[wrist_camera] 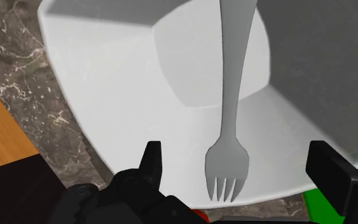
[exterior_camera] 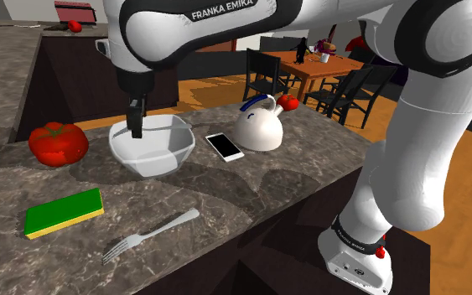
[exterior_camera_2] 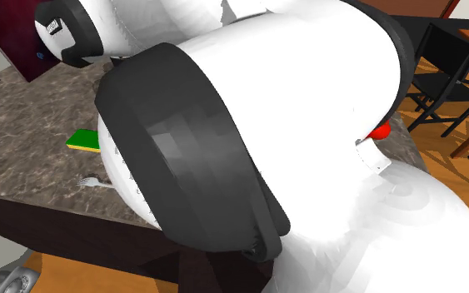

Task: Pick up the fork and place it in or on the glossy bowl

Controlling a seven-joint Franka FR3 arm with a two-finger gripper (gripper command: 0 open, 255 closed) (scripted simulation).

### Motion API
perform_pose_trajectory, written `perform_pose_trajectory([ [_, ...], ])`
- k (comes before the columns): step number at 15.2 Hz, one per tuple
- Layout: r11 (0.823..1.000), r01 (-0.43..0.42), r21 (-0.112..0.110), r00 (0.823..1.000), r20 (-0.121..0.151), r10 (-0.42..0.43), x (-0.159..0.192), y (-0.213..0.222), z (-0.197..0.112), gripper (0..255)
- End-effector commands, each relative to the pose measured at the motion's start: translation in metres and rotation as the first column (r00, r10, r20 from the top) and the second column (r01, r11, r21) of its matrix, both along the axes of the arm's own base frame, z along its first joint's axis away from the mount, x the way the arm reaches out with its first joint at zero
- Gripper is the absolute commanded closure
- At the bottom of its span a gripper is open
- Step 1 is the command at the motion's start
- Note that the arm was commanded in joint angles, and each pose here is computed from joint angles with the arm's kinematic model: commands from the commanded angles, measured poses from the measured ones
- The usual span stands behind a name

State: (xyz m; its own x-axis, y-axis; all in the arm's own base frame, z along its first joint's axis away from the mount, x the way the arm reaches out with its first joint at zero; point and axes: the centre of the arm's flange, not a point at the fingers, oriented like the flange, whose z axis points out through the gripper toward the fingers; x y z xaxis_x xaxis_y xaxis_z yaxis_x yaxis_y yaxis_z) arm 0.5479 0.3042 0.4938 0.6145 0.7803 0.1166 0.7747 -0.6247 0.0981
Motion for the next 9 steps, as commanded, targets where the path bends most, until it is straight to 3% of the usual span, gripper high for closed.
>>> perform_pose_trajectory([
  [1, 1.000, 0.000, 0.000, 1.000, -0.001, 0.000, -0.003, -0.001, 0.022, 0],
  [9, 1.000, 0.000, 0.000, 1.000, -0.001, 0.000, -0.005, -0.002, 0.032, 0],
])
